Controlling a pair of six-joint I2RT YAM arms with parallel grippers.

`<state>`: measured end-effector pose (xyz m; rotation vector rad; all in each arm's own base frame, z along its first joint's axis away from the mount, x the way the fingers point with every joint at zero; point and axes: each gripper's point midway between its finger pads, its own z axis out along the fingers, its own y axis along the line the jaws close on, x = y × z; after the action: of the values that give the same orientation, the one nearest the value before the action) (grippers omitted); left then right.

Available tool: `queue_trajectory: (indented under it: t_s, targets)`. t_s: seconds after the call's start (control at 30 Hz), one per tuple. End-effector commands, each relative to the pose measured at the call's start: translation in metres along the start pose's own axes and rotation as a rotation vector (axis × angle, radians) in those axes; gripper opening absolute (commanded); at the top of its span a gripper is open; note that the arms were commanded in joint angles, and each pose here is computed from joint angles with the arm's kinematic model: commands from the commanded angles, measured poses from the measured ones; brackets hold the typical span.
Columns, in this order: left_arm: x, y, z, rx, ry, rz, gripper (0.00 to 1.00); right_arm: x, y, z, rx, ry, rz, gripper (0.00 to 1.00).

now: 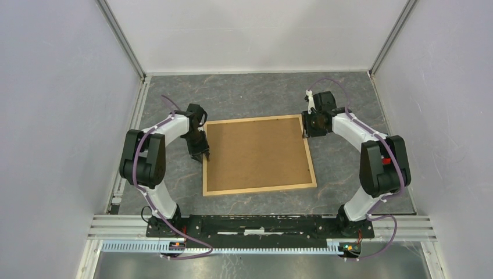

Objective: Put the photo into the frame

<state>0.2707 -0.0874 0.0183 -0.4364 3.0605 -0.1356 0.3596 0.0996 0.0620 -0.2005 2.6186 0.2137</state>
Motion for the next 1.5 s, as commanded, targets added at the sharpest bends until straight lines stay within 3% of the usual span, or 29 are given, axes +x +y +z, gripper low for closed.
queue_trajectory:
  t_s: [0.0,0.23,0.37,0.47,1.03,1.47]
  targets:
    - [-0.022,0.007,0.001,-0.041,-0.063,0.052,0.35,-0.016,0.000,0.003,-0.015,-0.023,-0.012,0.44]
    - [-0.018,0.016,0.011,-0.074,-0.067,0.064,0.16,-0.010,-0.006,0.012,0.018,0.015,-0.015,0.40]
    - [-0.018,0.018,0.011,-0.081,-0.071,0.064,0.06,-0.007,-0.008,0.014,0.028,0.027,-0.015,0.31]
    - [-0.018,0.017,0.013,-0.074,-0.068,0.061,0.03,-0.005,-0.008,0.018,0.025,0.039,-0.013,0.29]
    - [-0.017,0.016,0.013,-0.074,-0.069,0.058,0.02,0.005,-0.015,0.034,0.057,0.080,-0.001,0.28]
    - [-0.016,0.015,0.014,-0.074,-0.068,0.067,0.02,-0.018,-0.006,0.017,0.022,0.027,-0.002,0.30]
